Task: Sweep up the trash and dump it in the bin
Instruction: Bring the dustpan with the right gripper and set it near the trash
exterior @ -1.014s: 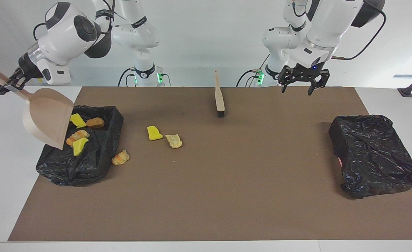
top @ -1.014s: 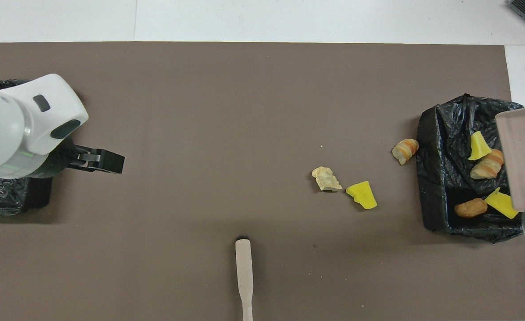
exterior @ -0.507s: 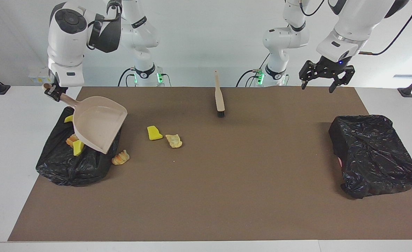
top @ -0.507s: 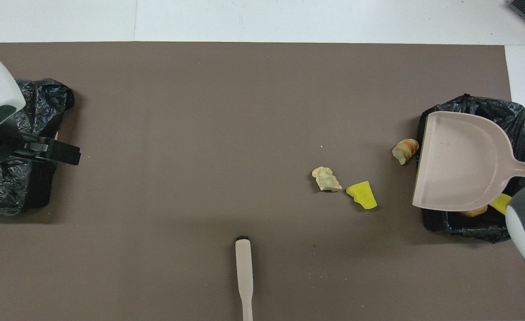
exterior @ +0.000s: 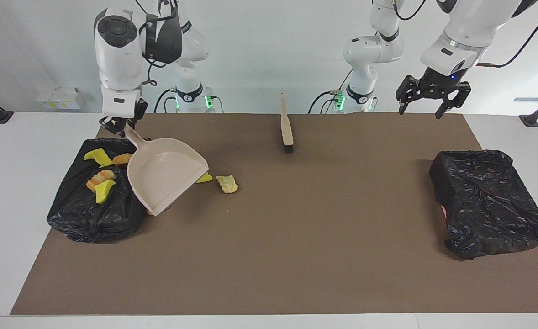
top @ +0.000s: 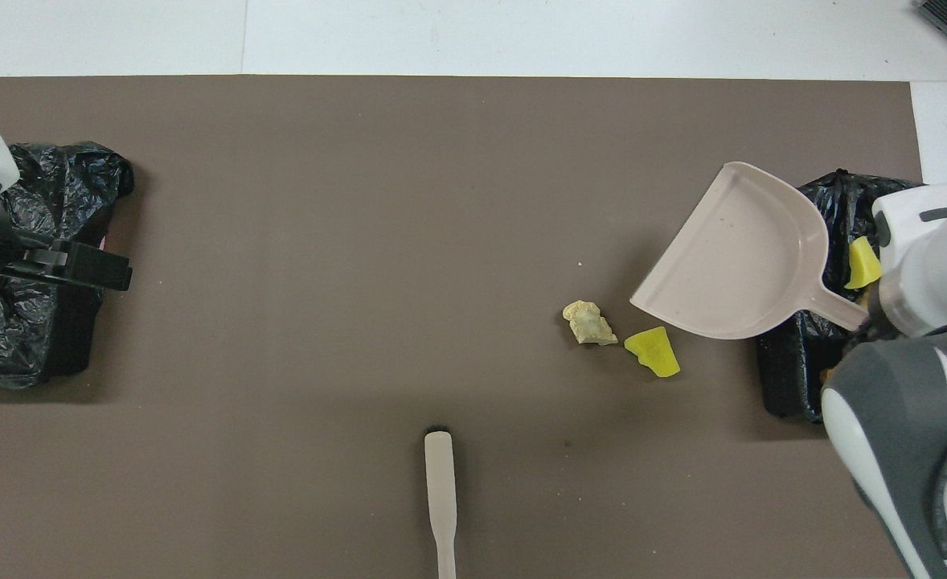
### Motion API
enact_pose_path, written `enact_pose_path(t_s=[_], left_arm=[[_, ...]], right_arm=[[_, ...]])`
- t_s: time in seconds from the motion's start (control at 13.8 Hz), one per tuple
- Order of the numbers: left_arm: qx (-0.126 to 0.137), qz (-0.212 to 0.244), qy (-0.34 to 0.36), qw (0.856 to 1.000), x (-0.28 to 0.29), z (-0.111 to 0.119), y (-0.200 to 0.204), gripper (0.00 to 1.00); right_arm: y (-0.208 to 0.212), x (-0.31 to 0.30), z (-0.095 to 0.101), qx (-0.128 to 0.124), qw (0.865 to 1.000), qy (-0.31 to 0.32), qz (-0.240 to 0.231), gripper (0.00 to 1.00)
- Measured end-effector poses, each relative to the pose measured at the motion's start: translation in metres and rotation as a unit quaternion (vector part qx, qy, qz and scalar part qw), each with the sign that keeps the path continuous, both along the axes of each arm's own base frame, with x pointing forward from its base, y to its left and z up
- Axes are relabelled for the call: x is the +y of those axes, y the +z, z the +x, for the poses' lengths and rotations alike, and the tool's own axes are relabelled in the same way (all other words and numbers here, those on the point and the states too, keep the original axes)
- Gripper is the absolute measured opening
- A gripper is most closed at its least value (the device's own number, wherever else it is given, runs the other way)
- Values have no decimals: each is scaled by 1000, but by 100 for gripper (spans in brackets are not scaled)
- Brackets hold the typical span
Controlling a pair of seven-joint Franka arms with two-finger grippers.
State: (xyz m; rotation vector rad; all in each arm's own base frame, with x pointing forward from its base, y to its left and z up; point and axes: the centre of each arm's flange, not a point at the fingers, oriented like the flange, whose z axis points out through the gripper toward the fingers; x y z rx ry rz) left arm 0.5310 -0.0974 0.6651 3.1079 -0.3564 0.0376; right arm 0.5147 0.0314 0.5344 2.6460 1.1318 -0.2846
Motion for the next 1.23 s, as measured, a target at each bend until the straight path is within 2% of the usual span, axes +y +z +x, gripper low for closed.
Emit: enact_pose_path(t_s=[0.29,0.58,0.87,1.23], left_arm=[[0,0,1,1000,1,0,0,100],[0,0,2,1000,1,0,0,100],[2,0,18,1000,2,0,0,100],[3,0,24,1000,3,0,0,100]], right_arm=[[-27,68,1,-20,988,-149,38,32],[-56,145,13,-34,970,-227,75,32],[-86,222,28,-43,942,-309,126,32],[-123,336,49,-65,903,-399,148,32]])
